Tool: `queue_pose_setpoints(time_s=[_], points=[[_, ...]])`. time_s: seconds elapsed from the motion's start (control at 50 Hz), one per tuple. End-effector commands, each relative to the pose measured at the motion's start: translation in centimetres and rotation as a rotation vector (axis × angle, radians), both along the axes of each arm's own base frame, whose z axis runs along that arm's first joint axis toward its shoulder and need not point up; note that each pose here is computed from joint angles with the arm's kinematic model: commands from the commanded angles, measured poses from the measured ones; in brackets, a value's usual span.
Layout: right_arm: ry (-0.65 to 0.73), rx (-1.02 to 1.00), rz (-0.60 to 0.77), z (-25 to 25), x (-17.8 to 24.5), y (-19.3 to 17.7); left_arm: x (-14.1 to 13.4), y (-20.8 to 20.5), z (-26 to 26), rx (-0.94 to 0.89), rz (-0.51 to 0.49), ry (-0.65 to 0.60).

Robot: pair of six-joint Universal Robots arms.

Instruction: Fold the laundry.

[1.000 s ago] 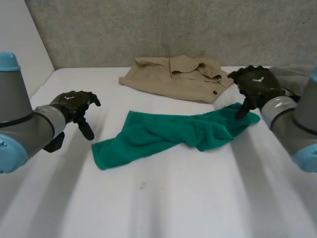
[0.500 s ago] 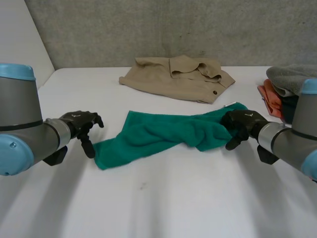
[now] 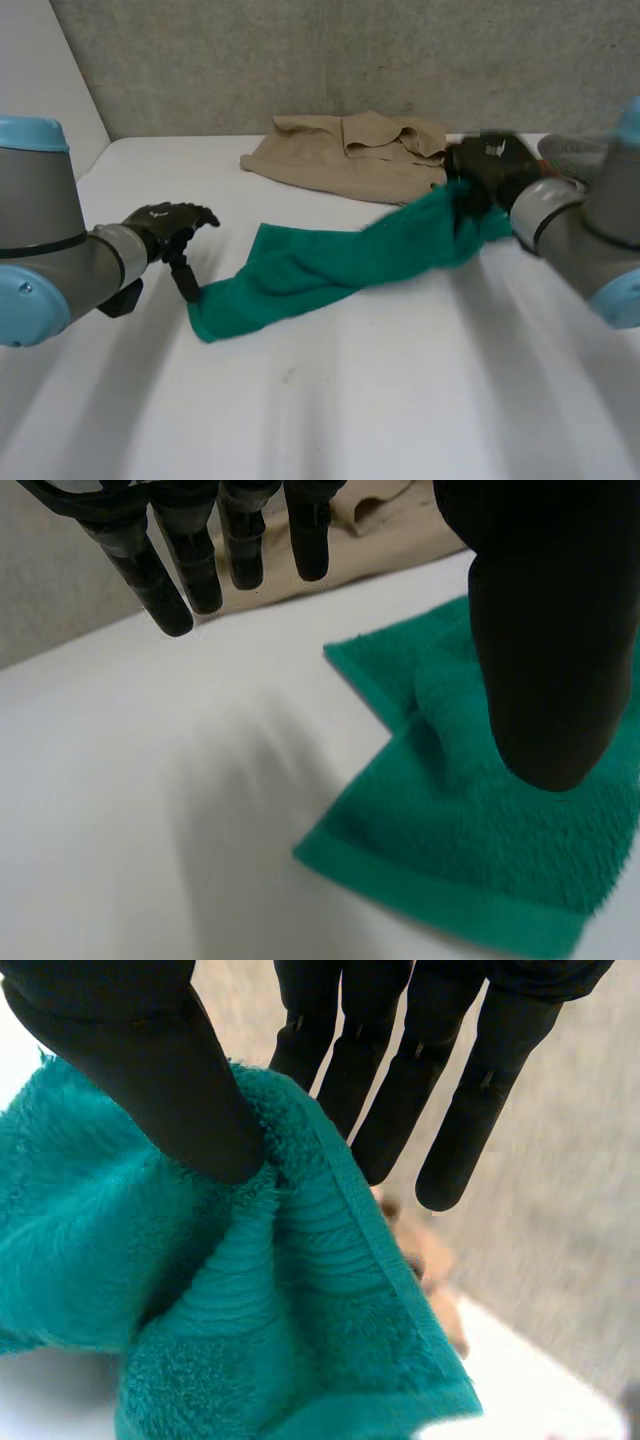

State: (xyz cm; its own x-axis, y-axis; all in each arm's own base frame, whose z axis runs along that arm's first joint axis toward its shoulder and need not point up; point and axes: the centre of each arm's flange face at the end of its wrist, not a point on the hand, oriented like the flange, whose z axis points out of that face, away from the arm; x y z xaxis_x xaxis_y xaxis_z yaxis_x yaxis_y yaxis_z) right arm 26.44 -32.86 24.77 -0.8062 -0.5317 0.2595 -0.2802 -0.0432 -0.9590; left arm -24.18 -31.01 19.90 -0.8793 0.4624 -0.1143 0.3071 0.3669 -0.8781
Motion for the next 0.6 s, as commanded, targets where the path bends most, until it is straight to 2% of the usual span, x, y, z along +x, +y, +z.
queue_pose_setpoints(time_s=[0.02, 0.2, 0.28, 0.4, 0.5, 0.56, 0.6], points=[[0.087, -0.14, 0.109, 7.9, -0.2, 4.4, -2.0, -0.8, -0.1, -0.031, -0.06, 0.021], [0.069, -0.335, 0.196, 15.4, 0.3, 9.7, -5.7, 0.1, -2.3, -0.001, -0.146, 0.008], [0.048, -0.381, 0.184, 16.8, -0.1, 10.2, -6.3, 0.6, -2.8, 0.026, -0.144, -0.013], [0.078, -0.338, 0.121, 15.1, -1.2, 7.3, -5.2, -0.3, -1.4, 0.031, -0.085, -0.039], [0.125, -0.249, 0.055, 11.9, -2.8, 3.5, -3.1, -3.9, 2.5, -0.099, 0.012, -0.014], [0.129, -0.232, 0.049, 11.1, -2.8, 2.6, -2.8, -5.1, 4.6, -0.166, 0.014, 0.023], [0.121, -0.242, 0.044, 10.8, -2.4, 1.8, -3.2, -5.8, 6.5, -0.236, -0.023, 0.062]])
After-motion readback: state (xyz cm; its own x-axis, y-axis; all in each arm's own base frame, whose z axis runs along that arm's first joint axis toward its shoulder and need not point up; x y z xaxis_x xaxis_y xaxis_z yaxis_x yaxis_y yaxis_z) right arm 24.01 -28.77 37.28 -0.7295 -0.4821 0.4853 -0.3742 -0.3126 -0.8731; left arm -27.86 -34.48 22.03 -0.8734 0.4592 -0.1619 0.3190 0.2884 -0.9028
